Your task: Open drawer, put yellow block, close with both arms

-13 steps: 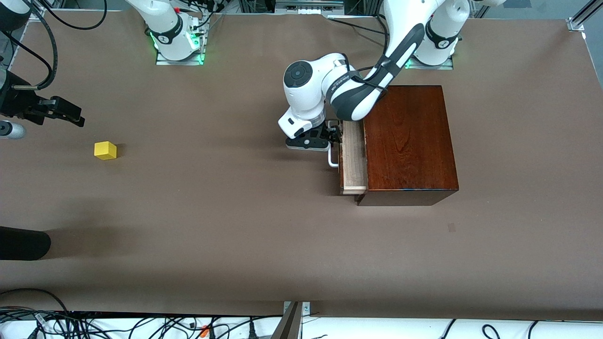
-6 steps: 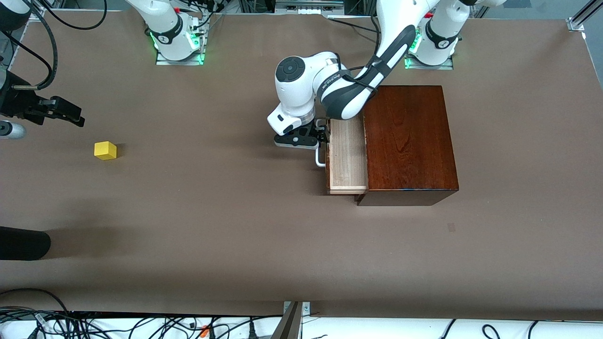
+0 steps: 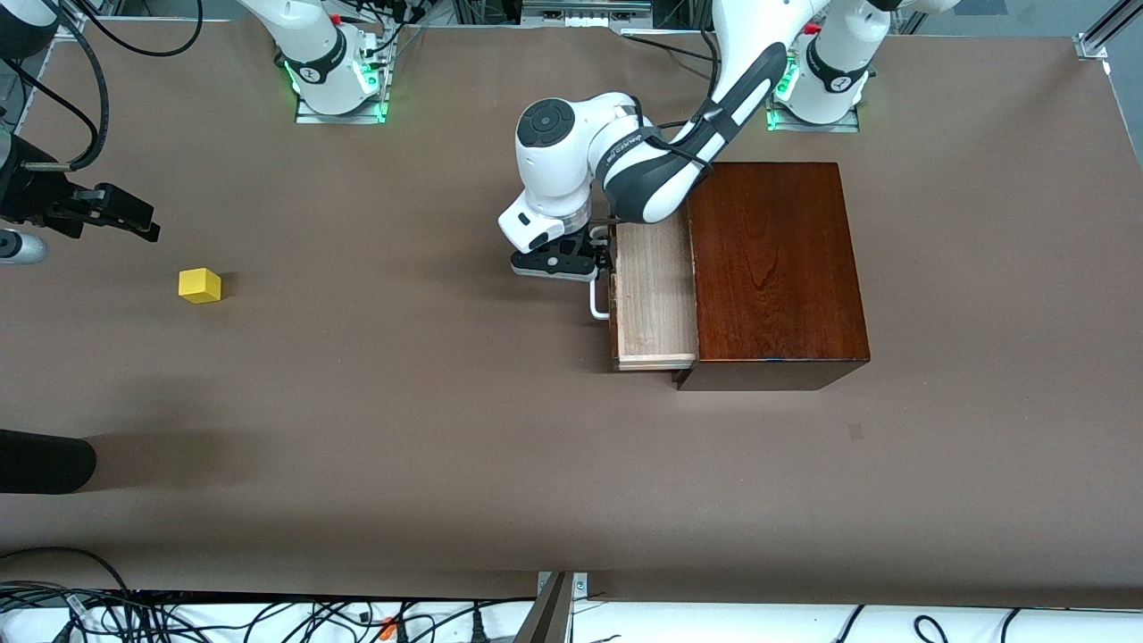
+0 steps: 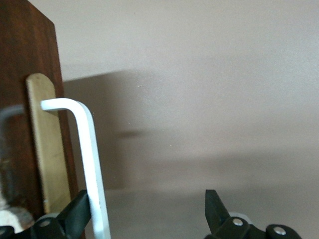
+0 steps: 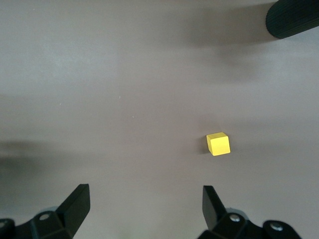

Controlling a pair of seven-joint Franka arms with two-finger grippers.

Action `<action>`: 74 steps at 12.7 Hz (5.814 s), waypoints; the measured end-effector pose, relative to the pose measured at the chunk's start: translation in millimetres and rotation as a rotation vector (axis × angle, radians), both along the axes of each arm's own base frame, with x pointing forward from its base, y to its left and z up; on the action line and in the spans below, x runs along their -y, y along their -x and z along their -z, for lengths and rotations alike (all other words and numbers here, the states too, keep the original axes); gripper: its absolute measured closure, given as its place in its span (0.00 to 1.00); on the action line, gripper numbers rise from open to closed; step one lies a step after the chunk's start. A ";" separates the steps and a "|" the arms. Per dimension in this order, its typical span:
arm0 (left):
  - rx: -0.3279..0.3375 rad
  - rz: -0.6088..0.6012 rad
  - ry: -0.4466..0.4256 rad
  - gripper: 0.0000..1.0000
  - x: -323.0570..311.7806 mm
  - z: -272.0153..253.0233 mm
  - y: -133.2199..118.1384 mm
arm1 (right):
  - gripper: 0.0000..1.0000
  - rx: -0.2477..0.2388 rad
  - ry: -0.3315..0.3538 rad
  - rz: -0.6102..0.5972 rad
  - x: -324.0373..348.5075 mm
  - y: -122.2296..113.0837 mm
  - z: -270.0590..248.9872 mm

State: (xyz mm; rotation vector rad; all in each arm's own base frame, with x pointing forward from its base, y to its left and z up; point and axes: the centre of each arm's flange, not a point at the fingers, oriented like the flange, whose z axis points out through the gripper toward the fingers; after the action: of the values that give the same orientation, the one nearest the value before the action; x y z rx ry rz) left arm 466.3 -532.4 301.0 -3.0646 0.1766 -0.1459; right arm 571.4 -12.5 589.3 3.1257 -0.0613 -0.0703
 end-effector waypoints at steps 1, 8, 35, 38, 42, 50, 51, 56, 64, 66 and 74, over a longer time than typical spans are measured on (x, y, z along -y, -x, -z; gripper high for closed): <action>-0.001 -0.004 -0.013 0.00 -0.5 -8.0 -0.4 | 0.00 0.000 0.005 0.006 4.2 0.1 -0.1; -0.077 -0.091 -0.088 0.00 -57.9 -157.6 -9.0 | 0.00 -0.063 0.061 -0.047 106.2 18.7 5.0; -0.148 -0.070 0.058 0.00 -512.2 -291.8 -72.4 | 0.23 -0.065 0.004 -0.243 162.8 54.9 406.2; -0.149 -0.070 0.057 0.00 -511.3 -291.7 -72.3 | 0.44 -0.098 -0.016 -0.257 164.6 58.1 406.6; -0.157 -0.066 0.056 0.00 -508.9 -290.9 -71.3 | 0.44 -0.101 -0.054 -0.258 165.5 32.1 346.8; -0.201 -0.024 0.048 0.00 -485.5 -294.5 -59.9 | 0.44 -0.198 -0.069 -0.005 77.3 -28.3 97.9; -0.198 -0.018 0.048 0.00 -482.5 -295.9 -59.8 | 0.44 -0.212 -0.051 0.053 47.3 -30.6 84.1; -0.187 0.015 0.044 0.00 -463.0 -302.1 -59.4 | 0.44 -0.234 0.029 0.403 -137.2 -20.2 45.2; -0.199 0.004 0.043 0.00 -467.8 -301.4 -62.6 | 0.44 -0.187 -0.021 0.986 -391.1 35.5 60.7; -0.200 0.002 0.044 0.00 -468.6 -301.1 -63.3 | 0.44 -0.154 -0.043 1.087 -443.4 50.9 69.6; -0.200 -0.009 0.044 0.00 -470.3 -300.7 -64.7 | 0.44 -0.085 -0.083 1.350 -585.8 91.3 155.4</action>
State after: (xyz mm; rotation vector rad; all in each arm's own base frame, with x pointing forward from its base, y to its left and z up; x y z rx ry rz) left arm 531.1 -62.1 601.6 -3.1195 0.1723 0.1597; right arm 480.0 573.3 433.9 2.4785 -2.0666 -0.2012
